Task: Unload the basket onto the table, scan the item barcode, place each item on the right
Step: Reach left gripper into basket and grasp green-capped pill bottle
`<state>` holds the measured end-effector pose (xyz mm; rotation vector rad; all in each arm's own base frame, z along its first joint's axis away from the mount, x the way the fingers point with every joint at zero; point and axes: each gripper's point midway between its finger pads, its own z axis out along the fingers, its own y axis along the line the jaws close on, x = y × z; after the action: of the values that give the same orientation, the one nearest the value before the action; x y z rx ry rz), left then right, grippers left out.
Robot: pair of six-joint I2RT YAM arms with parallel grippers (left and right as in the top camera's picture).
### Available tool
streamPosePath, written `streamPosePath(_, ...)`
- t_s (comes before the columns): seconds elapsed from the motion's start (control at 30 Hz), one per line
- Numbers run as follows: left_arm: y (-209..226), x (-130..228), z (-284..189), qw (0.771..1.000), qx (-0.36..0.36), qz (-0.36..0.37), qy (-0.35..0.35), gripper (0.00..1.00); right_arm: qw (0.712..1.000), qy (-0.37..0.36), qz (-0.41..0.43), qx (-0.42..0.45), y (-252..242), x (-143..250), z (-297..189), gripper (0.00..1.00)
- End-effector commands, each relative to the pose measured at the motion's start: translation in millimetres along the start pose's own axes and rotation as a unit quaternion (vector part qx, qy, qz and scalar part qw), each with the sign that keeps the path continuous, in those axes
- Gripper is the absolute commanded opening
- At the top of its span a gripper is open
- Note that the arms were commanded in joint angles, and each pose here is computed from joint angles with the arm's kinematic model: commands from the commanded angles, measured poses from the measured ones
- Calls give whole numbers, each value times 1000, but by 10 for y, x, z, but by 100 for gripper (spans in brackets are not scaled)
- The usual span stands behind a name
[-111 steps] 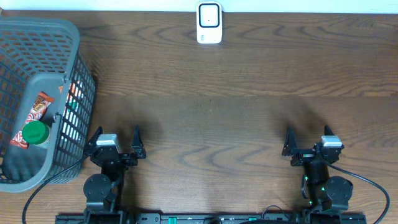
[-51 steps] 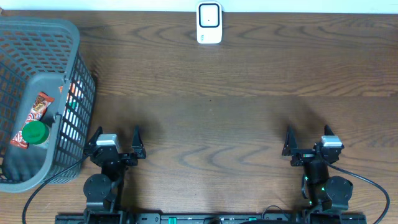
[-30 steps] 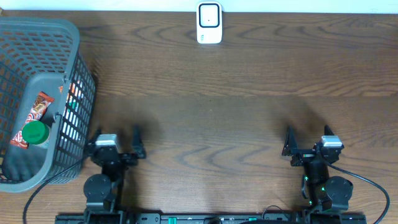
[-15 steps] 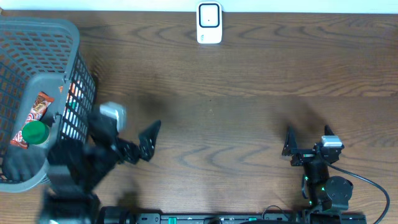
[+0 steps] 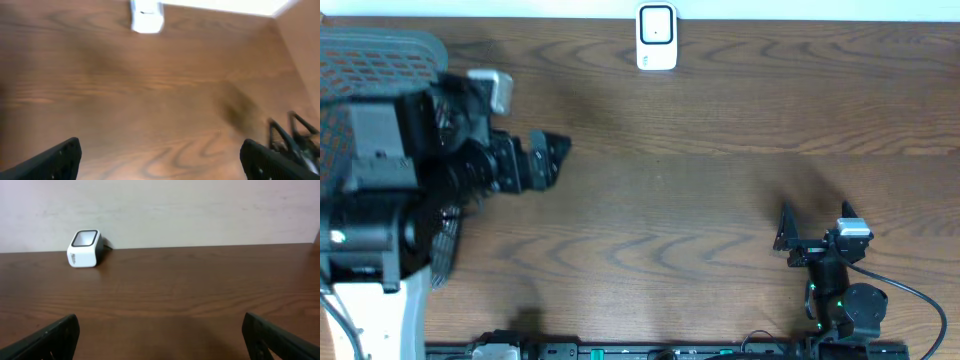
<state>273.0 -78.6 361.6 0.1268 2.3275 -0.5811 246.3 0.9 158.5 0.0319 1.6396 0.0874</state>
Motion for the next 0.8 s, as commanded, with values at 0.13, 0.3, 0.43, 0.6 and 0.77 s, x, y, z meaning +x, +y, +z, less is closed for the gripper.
streamPosePath(0.13,993,-604,-1240,924,-313,-147,-162,99,1000,0,6,-1,8,4,-2,99)
streamPosePath(0.3,1920,-194,-1473,835,-423,-331,-117,99,1000,0,6,-1,8,4,-2,99)
streamPosePath(0.43,2451,98,-1366,785,-449,-422,-56,99,1000,0,6,-1,8,4,-2,99)
streamPosePath(0.6,2942,348,-1138,741,-475,-475,-1,99,1000,0,6,-1,8,4,-2,99)
streamPosePath(0.77,3287,580,-898,712,-500,-491,35,99,1000,0,6,-1,8,4,-2,99)
